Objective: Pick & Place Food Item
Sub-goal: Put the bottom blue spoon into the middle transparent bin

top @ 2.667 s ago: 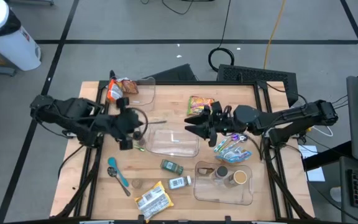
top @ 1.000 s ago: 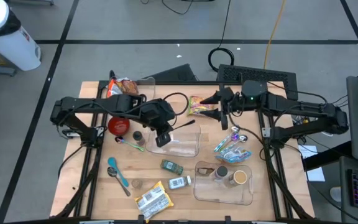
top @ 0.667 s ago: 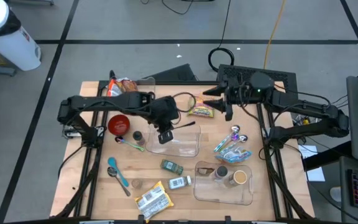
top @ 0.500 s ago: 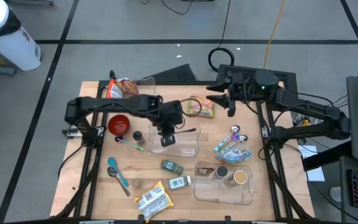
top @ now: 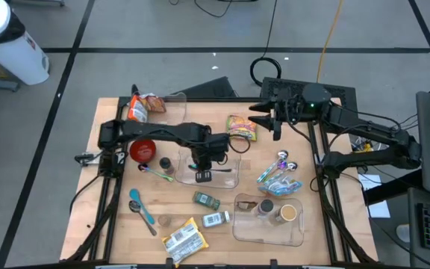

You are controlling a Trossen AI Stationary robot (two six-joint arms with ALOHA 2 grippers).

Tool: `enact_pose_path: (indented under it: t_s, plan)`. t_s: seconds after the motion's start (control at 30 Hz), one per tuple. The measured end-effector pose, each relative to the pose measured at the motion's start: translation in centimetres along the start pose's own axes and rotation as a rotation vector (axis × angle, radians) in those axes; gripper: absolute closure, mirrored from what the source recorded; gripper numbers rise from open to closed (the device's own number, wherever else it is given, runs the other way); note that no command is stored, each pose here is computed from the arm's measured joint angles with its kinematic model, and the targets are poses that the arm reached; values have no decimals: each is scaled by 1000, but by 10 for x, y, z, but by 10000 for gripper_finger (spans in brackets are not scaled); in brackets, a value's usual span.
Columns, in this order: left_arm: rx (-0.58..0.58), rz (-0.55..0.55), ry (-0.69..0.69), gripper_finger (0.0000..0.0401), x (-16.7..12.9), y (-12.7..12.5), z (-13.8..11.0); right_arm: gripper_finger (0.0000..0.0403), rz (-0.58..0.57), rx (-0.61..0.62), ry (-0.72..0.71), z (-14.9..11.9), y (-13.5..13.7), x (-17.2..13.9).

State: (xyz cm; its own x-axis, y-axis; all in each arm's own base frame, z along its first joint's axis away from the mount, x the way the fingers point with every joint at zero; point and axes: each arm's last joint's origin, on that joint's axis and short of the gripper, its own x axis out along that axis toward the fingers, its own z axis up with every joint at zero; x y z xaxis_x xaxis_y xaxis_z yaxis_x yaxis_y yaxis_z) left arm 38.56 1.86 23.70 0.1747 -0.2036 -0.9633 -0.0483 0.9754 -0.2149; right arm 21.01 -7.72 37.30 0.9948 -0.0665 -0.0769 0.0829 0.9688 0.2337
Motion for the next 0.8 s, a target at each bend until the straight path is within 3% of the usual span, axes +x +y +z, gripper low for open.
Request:
enact_pose_path:
  t_s: [0.2, 0.5, 0.8]
  plan:
    - [-23, 1, 47, 401, 24, 9, 5, 206, 4, 52, 37, -12, -3, 2]
    - [-4, 6, 0, 401, 39, 18, 15, 206, 40, 61, 40, -14, -1, 0]
    - [-66, -11, -2, 401, 54, 32, 7, 206, 42, 51, 32, -13, 0, -3]
